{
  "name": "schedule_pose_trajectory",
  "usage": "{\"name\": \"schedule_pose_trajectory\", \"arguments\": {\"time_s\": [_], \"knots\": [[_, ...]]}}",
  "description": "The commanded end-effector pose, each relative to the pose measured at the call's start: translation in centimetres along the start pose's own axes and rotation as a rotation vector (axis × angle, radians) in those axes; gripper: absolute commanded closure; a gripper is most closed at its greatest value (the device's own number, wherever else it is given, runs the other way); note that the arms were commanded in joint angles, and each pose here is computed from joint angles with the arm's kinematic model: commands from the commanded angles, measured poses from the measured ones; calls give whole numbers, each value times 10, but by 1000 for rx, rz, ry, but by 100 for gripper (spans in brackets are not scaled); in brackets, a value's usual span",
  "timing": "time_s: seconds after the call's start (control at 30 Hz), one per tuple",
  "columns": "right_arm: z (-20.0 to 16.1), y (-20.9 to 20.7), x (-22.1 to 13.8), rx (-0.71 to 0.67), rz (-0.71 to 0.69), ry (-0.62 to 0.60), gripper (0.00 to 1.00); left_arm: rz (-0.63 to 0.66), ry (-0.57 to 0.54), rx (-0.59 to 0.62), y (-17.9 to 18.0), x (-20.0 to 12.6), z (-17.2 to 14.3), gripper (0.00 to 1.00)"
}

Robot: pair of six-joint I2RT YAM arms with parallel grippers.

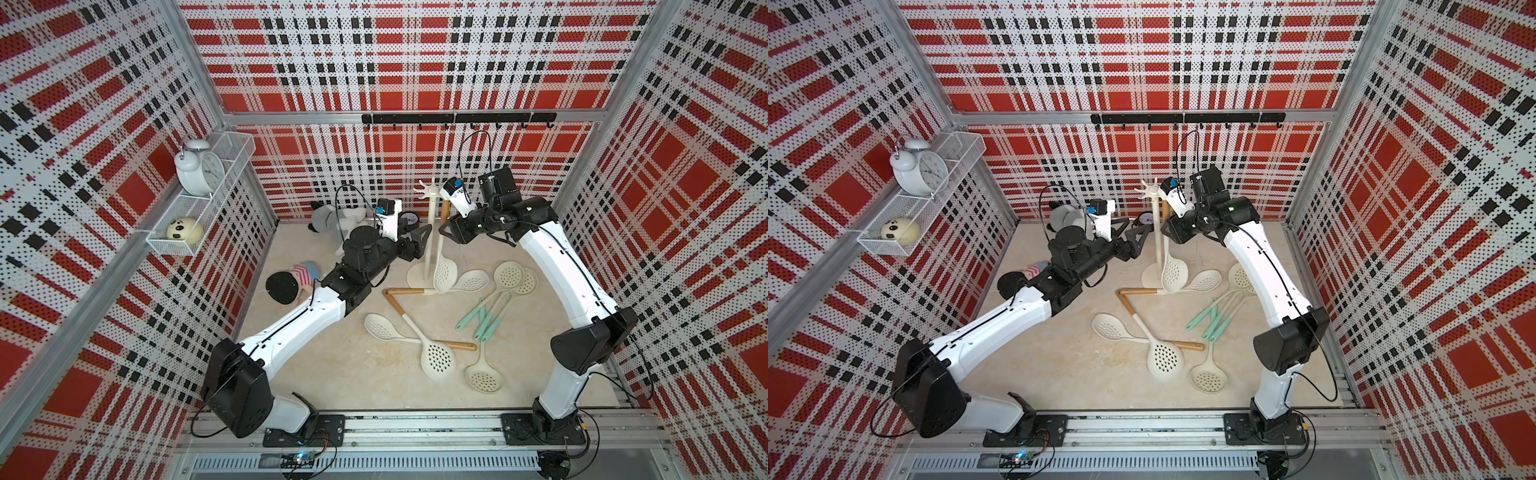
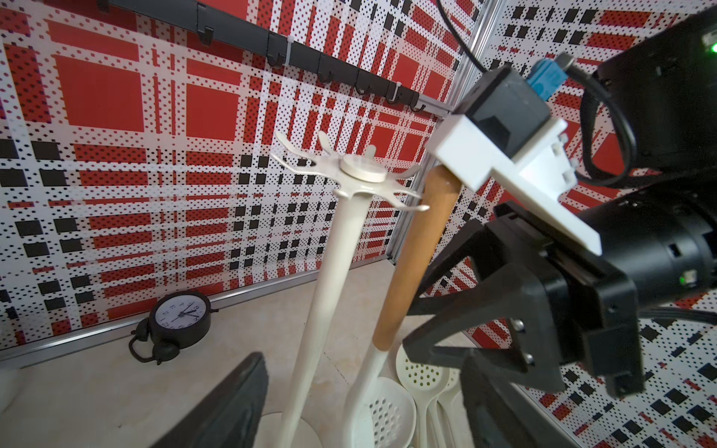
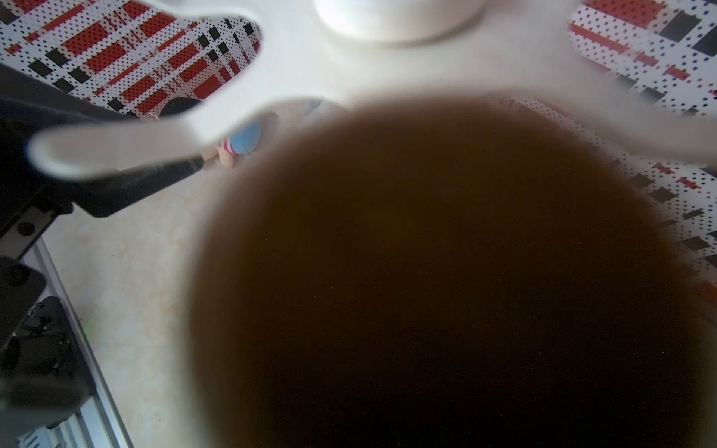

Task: Hang the skimmer on the kitchen utensil rack
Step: Hang the skimmer on the rack, then adjust the rack at the center of the board.

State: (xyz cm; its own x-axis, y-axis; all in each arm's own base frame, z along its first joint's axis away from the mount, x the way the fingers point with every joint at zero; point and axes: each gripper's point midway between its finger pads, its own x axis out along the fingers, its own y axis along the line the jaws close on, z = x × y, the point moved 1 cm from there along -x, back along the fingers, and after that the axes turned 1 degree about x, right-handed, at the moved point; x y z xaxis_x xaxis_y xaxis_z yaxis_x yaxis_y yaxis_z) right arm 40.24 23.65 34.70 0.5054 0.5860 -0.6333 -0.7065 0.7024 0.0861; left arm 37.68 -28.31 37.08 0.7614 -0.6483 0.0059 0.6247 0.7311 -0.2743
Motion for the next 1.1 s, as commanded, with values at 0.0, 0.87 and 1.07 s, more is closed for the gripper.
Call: {"name": "schedule_pose_trajectory", "arguments": {"time_s": [0.0, 0.87, 1.07], "knots": [[13, 9, -16, -21, 5, -71, 53, -9, -23, -1, -4, 2, 10, 19], [67, 5, -85, 48, -35, -482, 90, 47, -25, -17, 46, 20, 2, 39], [75, 7, -78, 40, -1, -474, 93, 23, -5, -38, 57, 48, -6, 40]]}}
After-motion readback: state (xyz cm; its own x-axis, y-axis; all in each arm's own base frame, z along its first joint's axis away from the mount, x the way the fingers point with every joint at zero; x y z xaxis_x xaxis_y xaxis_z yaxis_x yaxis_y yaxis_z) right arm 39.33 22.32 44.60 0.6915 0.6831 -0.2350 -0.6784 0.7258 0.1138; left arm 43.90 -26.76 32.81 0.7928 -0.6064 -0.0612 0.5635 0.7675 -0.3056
